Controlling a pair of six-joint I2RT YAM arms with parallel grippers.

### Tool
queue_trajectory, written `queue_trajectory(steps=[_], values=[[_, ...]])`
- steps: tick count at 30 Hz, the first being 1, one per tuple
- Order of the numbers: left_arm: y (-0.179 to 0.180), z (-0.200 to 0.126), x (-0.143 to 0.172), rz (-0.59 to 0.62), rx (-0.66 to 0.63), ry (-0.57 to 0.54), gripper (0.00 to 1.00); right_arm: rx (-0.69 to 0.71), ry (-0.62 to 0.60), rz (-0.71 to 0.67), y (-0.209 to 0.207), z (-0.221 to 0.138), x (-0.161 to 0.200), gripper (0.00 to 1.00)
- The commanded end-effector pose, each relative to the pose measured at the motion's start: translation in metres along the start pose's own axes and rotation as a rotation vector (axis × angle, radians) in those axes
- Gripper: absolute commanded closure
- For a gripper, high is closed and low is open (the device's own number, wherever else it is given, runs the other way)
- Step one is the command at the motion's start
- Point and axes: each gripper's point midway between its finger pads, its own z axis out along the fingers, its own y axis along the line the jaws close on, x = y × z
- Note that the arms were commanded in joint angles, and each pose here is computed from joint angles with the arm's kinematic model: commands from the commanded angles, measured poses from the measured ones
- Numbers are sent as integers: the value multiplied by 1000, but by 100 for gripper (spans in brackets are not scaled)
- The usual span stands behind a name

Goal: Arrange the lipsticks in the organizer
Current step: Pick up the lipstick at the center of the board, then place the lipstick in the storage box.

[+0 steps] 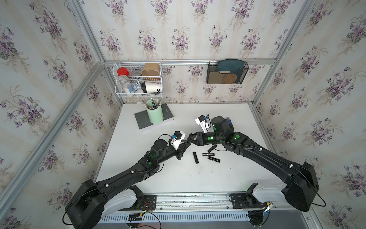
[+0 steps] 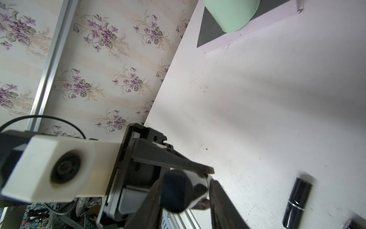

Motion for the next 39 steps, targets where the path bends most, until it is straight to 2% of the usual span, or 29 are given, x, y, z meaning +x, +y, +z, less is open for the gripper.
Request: queue_trajectory(steps=[1, 4, 10, 13, 16, 17, 18, 22, 24, 26, 28, 32, 34, 36, 39], values=[[-5, 2, -12, 15, 22, -40, 99, 57, -49, 5, -8, 1, -11, 64], [-7, 4, -13, 10, 28, -42, 99, 84, -79, 30, -14, 2, -16, 67], [-10, 6, -14, 5, 33, -38, 99, 81, -117, 78, -18, 7, -20, 61], [-9, 7, -12, 2, 31, -29, 99, 96, -139, 83, -20, 6, -22, 61], [-8, 7, -12, -1, 26, -25, 98, 107, -146, 84, -22, 6, -23, 72], [-7, 7, -12, -5, 20, -24, 96, 113, -148, 84, -24, 6, -23, 75], [-6, 7, -13, -12, 13, -24, 88, 121, -152, 82, -25, 6, -24, 77], [2, 1, -21, -60, -46, -29, 52, 176, -243, 18, -30, -5, -40, 79], [11, -6, -25, -85, -103, -42, 39, 201, -328, -44, -29, -15, -53, 79], [19, -16, -27, -92, -155, -62, 34, 235, -425, -127, -32, -27, -62, 80], [27, -25, -26, -102, -189, -79, 32, 299, -534, -270, -32, -38, -66, 80], [36, -35, -23, -123, -220, -86, 32, 443, -729, -682, -16, -51, -54, 81], [36, -36, -23, -123, -218, -85, 33, 514, -773, -846, -15, -52, -41, 81], [35, -35, -23, -125, -213, -84, 33, 552, -825, -931, -17, -57, -37, 80], [35, -33, -21, -123, -206, -79, 34, 577, -831, -967, -22, -52, -35, 78]])
